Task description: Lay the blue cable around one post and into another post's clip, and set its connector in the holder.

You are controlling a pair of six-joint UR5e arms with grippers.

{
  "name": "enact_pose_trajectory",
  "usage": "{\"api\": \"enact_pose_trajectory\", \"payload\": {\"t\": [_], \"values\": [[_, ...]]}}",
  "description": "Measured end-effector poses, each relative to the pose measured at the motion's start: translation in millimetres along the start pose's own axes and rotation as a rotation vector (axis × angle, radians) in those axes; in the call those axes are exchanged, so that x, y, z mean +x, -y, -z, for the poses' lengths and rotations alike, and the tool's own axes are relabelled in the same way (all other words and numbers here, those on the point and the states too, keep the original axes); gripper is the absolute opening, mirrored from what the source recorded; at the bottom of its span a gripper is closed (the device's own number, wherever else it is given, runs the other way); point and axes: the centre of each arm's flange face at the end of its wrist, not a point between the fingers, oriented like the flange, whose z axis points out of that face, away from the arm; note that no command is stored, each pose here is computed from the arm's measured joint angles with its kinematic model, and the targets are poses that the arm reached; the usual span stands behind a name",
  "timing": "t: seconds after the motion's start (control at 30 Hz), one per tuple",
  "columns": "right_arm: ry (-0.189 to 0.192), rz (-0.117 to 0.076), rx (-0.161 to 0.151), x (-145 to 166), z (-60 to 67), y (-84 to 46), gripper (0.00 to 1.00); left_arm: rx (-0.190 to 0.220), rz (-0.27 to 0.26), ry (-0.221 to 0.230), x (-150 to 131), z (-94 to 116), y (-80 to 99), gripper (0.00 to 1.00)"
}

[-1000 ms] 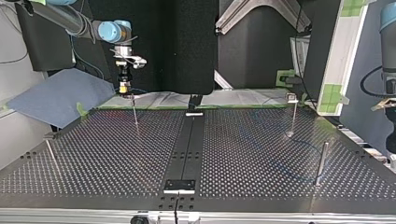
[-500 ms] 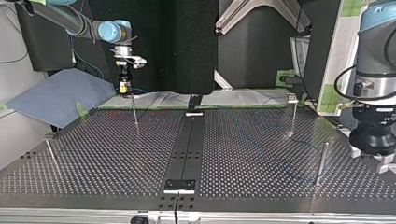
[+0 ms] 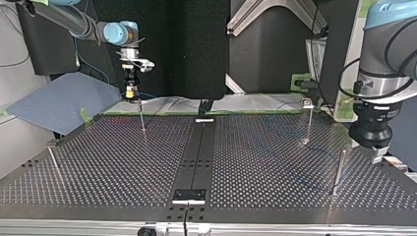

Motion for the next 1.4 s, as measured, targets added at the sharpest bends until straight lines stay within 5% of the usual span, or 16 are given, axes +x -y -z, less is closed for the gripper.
{"api": "enact_pose_trajectory", "payload": {"t": [0.67, 1.4], "values": [[0.000, -0.001, 0.002, 0, 0.2, 0.9, 0.05, -0.055, -0.020, -0.205, 27, -3, -10.3, 1.00], [0.002, 0.004, 0.004, 0, 0.5, 1.8, 0.05, -0.084, -0.024, -0.221, 28, -1, -13.6, 1.00]]}}
